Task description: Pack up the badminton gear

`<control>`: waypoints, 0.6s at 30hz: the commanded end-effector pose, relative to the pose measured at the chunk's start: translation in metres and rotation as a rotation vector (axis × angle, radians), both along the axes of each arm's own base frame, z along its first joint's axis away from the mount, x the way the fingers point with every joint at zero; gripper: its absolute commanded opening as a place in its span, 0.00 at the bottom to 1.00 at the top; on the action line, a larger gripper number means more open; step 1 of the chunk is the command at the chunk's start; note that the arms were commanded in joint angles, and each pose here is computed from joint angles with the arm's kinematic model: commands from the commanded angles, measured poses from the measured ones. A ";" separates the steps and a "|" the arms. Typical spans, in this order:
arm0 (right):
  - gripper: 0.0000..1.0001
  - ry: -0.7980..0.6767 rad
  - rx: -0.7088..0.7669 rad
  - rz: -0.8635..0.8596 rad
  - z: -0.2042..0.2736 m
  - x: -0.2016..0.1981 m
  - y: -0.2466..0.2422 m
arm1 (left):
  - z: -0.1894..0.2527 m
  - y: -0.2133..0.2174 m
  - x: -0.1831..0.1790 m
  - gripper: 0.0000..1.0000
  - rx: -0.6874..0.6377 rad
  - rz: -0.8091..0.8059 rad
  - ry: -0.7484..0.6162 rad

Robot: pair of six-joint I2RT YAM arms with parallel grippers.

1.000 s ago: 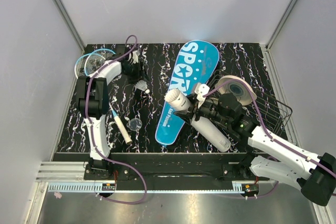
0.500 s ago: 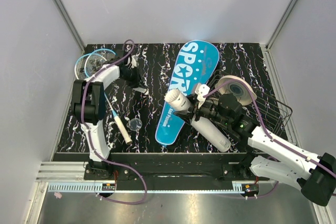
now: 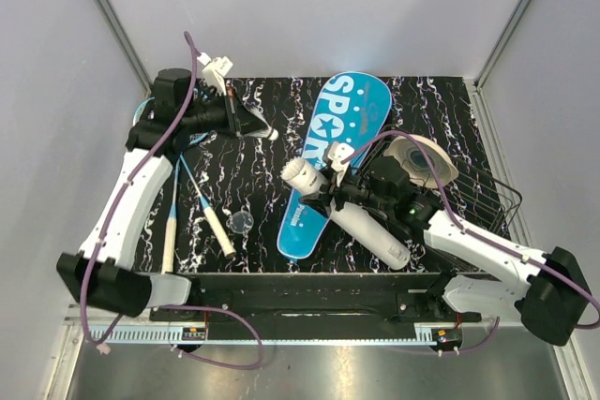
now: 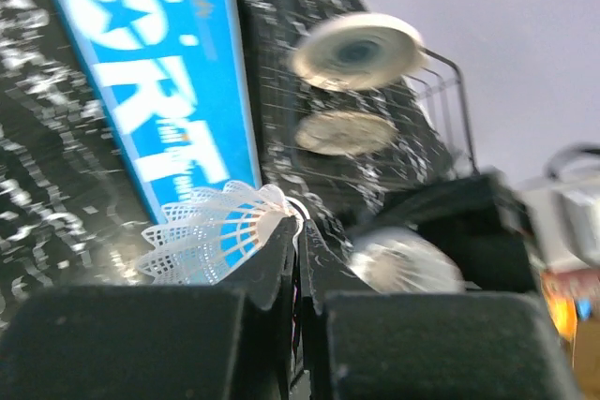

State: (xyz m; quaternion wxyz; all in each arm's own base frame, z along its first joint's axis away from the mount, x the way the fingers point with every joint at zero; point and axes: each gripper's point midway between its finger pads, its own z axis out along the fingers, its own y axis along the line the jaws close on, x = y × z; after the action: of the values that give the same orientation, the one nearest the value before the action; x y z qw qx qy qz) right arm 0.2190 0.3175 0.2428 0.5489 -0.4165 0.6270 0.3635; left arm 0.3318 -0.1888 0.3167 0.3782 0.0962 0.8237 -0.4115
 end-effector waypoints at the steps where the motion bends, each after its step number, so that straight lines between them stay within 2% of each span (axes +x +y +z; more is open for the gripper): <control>1: 0.26 -0.064 0.060 0.040 0.028 0.006 0.017 | 0.035 -0.032 -0.060 0.01 -0.071 -0.209 -0.087; 4: 0.26 -0.070 0.064 0.046 0.031 0.008 0.021 | 0.050 -0.048 -0.082 0.03 -0.095 -0.272 -0.125; 7: 0.26 -0.078 0.064 0.041 0.033 0.010 0.021 | 0.051 -0.059 -0.093 0.03 -0.107 -0.312 -0.105; 18: 0.26 -0.090 0.075 0.019 0.035 0.005 0.011 | 0.031 -0.059 -0.097 0.01 -0.048 -0.294 -0.063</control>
State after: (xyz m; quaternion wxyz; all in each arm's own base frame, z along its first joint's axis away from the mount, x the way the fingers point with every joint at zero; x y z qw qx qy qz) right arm 0.2265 0.3268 0.2405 0.5397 -0.4198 0.6328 0.3634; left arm 0.2348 -0.2507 0.3509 0.3368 0.2210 0.7748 -0.4872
